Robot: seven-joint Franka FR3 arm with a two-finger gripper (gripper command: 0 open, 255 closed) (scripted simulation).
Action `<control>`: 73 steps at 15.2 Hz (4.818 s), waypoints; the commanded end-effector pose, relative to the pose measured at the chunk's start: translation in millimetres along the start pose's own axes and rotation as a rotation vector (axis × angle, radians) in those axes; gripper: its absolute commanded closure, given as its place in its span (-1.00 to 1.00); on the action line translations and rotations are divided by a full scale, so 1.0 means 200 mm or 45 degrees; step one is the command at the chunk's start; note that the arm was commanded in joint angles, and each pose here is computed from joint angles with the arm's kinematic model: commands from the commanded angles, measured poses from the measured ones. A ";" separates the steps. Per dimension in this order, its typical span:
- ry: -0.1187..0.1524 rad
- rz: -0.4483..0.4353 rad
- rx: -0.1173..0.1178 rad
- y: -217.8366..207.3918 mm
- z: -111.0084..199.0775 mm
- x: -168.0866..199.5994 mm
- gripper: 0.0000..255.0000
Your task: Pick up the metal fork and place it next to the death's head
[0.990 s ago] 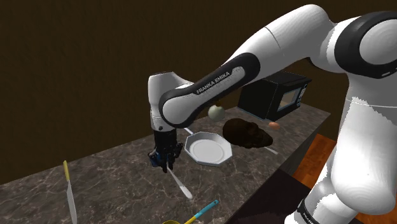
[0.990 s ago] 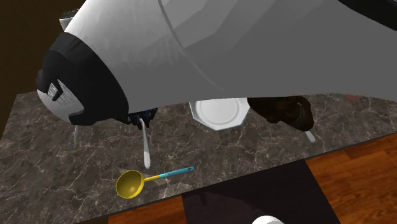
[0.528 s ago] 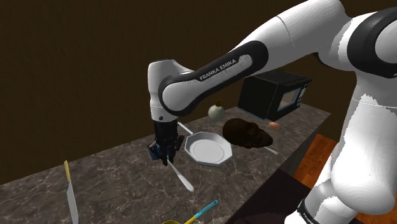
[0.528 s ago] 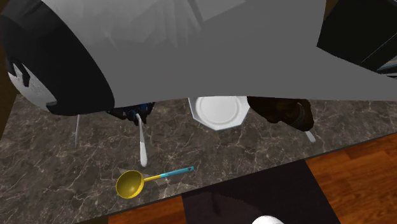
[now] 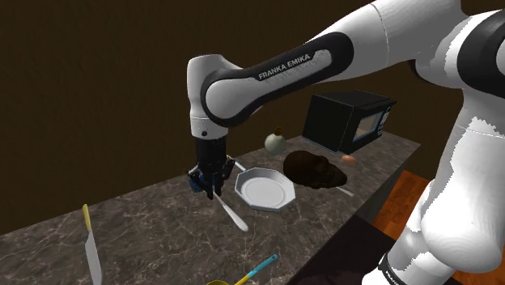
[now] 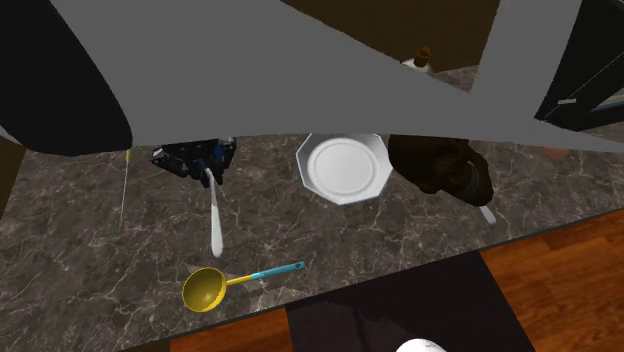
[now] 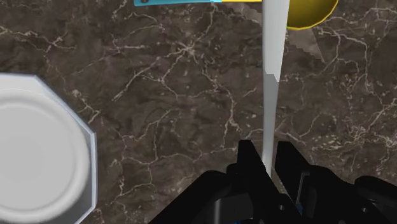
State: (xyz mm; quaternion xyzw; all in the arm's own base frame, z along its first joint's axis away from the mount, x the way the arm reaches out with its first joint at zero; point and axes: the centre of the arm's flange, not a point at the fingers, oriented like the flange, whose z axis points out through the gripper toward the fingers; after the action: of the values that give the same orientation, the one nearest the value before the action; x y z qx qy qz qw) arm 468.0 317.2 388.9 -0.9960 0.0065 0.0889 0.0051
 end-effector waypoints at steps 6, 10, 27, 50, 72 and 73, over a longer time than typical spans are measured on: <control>0.000 0.000 0.000 0.00 -0.18 -0.03 1.00; 0.000 0.000 0.000 0.00 -0.29 -0.05 1.00; 0.000 0.000 0.000 0.96 -0.23 -0.48 1.00; 0.000 0.000 0.000 1.83 0.07 -0.83 1.00; 0.000 0.000 0.000 1.84 0.64 -0.72 1.00; 0.000 0.000 0.000 1.84 0.66 -0.72 1.00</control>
State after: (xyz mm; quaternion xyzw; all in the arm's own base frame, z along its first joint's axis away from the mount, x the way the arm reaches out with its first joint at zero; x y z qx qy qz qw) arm 298.0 -47.8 286.7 -0.9959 0.0064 0.0895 0.0050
